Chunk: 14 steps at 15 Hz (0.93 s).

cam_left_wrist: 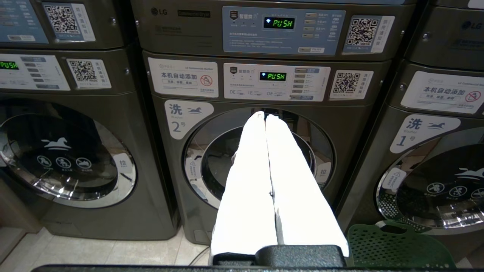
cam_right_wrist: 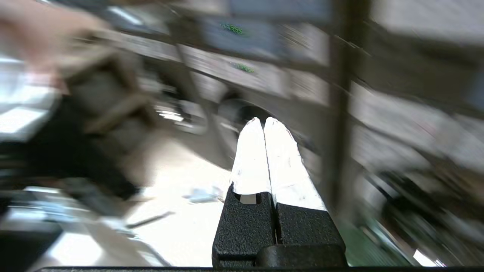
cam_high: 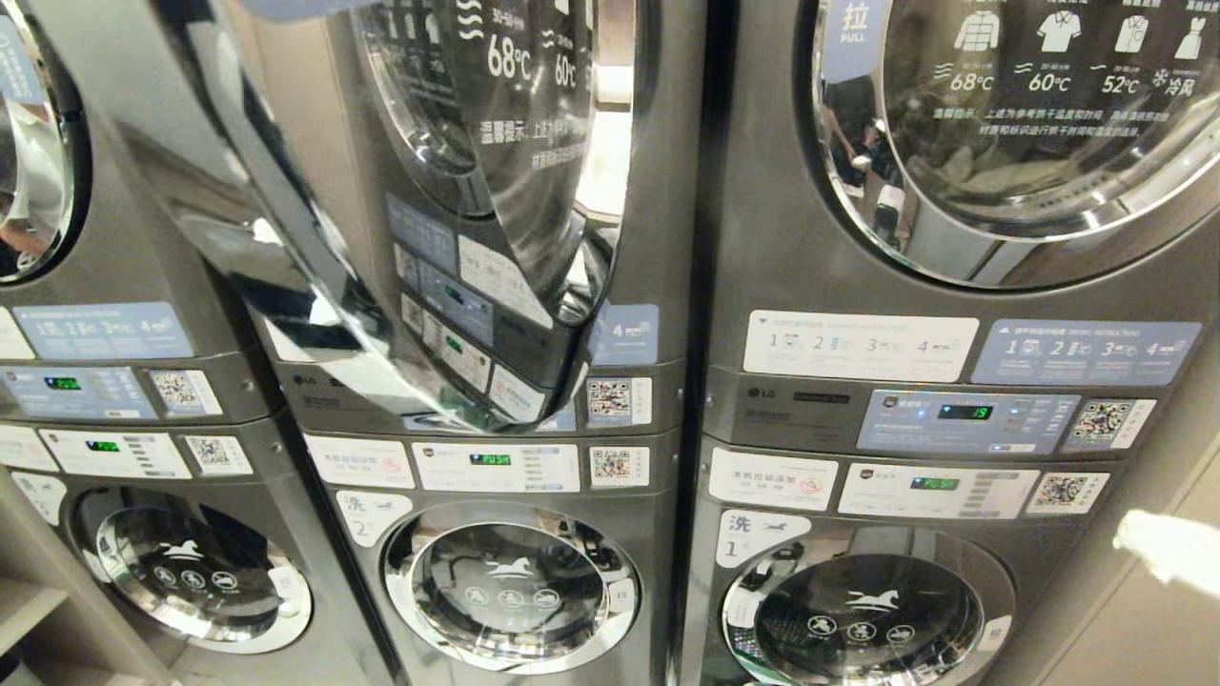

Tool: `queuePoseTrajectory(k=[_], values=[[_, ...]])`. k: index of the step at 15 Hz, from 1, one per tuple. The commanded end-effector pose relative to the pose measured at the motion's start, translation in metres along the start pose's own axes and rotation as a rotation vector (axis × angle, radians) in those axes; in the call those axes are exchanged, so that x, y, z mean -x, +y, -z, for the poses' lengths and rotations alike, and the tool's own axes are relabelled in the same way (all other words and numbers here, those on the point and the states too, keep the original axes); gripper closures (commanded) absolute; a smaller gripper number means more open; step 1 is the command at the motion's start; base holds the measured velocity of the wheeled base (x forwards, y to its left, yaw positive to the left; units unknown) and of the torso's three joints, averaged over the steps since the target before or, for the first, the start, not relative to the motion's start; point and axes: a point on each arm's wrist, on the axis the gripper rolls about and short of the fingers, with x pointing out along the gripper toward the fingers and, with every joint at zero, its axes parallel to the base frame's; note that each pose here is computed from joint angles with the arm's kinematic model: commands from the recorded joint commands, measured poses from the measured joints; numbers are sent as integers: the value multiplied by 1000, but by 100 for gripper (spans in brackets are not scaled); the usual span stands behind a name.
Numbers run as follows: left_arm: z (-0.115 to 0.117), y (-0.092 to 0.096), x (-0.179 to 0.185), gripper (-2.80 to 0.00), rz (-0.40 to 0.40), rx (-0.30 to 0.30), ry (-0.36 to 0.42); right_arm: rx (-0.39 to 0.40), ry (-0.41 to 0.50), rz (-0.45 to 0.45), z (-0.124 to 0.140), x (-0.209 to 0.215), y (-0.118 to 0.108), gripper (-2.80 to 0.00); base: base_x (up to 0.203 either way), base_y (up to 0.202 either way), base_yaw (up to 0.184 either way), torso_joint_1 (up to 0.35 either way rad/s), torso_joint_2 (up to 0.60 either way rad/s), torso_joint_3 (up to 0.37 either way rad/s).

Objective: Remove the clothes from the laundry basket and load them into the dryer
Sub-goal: Close the dryer

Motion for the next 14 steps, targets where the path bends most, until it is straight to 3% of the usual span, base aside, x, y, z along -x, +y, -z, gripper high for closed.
queuePoseTrajectory(k=[1, 3, 5, 7, 9, 11, 14], values=[[0, 0, 0, 0, 0, 1, -1, 46, -50, 200, 37, 27, -2, 0, 0, 0, 0, 0, 0, 0], [0, 0, 0, 0, 0, 1, -1, 100, -107, 252, 59, 44, -2, 0, 0, 0, 0, 0, 0, 0], [0, 0, 0, 0, 0, 1, -1, 129, -160, 194, 53, 46, 1, 0, 0, 0, 0, 0, 0, 0], [0, 0, 0, 0, 0, 1, -1, 139, -97, 134, 48, 28, -1, 0, 0, 0, 0, 0, 0, 0], [0, 0, 0, 0, 0, 1, 0, 146, 3, 200, 75, 20, -11, 0, 0, 0, 0, 0, 0, 0], [0, 0, 0, 0, 0, 1, -1, 141, 15, 329, 104, 28, -19, 0, 0, 0, 0, 0, 0, 0], [0, 0, 0, 0, 0, 1, -1, 151, 7, 430, 130, 50, -16, 0, 0, 0, 0, 0, 0, 0]])
